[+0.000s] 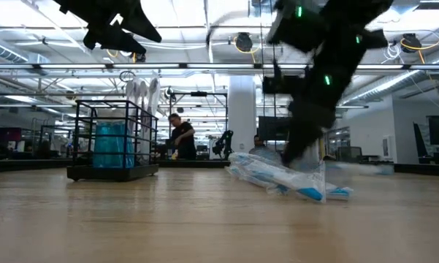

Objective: Pick & Place toothbrushing station
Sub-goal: Put the blue toothbrush into the bottom compartment of the mesh organizer

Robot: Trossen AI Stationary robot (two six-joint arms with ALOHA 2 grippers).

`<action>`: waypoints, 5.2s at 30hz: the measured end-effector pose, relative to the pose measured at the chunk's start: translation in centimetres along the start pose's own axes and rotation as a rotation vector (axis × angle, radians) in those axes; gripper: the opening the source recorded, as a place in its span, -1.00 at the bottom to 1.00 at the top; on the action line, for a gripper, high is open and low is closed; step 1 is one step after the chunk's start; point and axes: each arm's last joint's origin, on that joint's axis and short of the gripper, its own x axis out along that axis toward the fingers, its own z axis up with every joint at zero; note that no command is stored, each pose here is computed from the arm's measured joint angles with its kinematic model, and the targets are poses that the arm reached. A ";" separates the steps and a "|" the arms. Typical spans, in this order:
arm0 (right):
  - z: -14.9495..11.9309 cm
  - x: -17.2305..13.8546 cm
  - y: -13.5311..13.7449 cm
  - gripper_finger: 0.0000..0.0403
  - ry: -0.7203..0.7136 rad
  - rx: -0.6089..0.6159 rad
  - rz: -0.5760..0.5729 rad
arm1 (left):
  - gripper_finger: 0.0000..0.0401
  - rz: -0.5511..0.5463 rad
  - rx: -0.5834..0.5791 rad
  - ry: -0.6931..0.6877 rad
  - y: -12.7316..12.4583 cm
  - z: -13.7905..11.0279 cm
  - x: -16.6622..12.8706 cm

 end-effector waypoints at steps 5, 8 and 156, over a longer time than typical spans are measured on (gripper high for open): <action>2.5 -4.1 -1.8 -0.99 -0.206 -0.036 0.007 | 0.48 0.004 0.056 -0.004 0.1 0.1 0.1; 4.2 -6.9 -2.8 -0.99 -0.397 -0.057 0.026 | 0.48 0.015 0.061 -0.005 0.2 0.2 0.3; 2.2 -11.9 -5.3 -0.42 -0.874 -0.069 0.342 | -0.75 -0.011 0.108 0.196 -4.8 -11.6 -6.3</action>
